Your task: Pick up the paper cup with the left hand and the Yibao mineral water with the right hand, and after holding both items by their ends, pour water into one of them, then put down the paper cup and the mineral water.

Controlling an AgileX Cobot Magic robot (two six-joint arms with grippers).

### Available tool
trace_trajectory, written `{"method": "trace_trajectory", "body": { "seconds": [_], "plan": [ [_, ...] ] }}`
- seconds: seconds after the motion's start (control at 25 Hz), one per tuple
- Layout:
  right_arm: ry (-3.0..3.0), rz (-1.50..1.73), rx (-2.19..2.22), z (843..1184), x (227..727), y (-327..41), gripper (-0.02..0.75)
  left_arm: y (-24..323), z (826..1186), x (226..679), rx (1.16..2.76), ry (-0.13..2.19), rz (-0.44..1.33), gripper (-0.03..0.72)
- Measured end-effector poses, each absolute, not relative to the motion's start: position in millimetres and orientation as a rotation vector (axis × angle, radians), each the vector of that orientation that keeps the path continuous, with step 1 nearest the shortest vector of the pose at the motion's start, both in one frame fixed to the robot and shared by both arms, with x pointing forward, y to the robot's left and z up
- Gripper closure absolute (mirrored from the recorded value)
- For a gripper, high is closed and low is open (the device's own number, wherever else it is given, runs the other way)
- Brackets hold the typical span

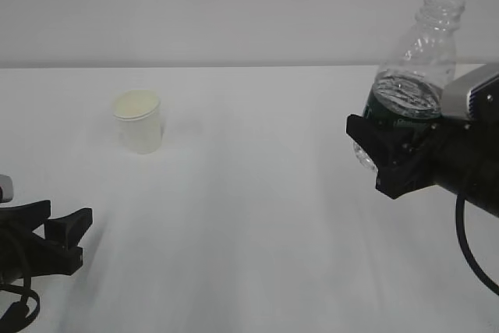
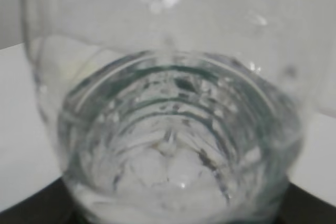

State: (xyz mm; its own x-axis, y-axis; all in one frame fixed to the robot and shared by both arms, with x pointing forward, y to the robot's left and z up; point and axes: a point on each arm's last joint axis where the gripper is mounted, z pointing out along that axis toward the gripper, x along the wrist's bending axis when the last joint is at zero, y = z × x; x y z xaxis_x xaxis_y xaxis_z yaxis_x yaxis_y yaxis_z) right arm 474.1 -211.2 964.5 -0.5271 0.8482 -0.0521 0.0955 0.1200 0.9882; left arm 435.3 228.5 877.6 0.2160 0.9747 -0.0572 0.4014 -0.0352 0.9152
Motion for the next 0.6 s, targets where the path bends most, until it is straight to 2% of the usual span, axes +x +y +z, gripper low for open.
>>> {"method": "trace_trajectory", "body": {
  "seconds": [0.24,0.6],
  "plan": [
    [1.705,1.440,0.873,994,466,-216,0.303,228,878,435,1.594,1.329,0.804,0.232],
    [1.709,1.398,0.841,1010,454,-220,0.303,228,878,435,1.595,1.328,0.805,0.231]
  ]
}}
